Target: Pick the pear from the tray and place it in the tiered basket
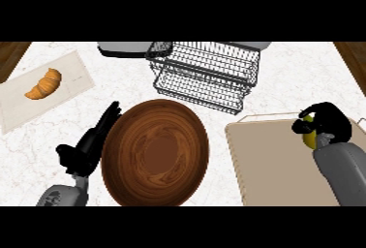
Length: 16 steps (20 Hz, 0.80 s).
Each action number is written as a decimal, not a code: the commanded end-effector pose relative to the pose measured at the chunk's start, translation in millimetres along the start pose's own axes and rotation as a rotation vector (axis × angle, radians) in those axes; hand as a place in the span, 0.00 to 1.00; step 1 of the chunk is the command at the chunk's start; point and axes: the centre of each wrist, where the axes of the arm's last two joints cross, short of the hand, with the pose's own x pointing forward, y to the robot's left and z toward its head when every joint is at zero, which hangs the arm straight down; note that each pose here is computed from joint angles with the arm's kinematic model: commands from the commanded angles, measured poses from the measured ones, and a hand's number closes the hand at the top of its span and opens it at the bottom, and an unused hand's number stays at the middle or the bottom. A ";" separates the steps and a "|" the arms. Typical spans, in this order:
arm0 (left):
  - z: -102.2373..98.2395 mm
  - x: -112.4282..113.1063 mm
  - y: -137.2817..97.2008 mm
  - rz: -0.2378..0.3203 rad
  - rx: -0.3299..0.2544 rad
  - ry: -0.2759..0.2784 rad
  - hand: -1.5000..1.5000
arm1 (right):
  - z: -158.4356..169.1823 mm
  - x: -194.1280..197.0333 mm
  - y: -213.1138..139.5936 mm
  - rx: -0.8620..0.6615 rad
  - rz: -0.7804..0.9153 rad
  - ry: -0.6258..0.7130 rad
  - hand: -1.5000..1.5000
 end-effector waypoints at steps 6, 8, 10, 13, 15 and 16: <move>4.0 -6.1 -4.4 -0.003 0.019 0.011 0.50 | 6.0 -42.8 -5.3 0.061 0.183 -0.260 1.00; -5.2 -11.5 -1.7 -0.011 0.039 0.016 0.50 | 13.7 -61.6 3.3 0.102 0.293 -0.393 1.00; -4.3 -1.5 5.0 -0.008 0.030 0.014 0.50 | 17.4 -87.5 -10.9 0.064 0.303 -0.417 1.00; -2.1 -0.3 -3.2 0.002 0.014 0.009 0.50 | 29.2 -93.0 -44.9 -0.047 0.248 -0.453 1.00; 2.1 -10.6 -7.6 -0.001 0.014 0.006 0.50 | 38.6 -78.5 -60.6 -0.078 0.118 -0.460 1.00; 2.1 -6.7 -15.1 0.004 0.020 0.016 0.50 | 36.0 -79.5 -70.2 -0.076 0.010 -0.510 1.00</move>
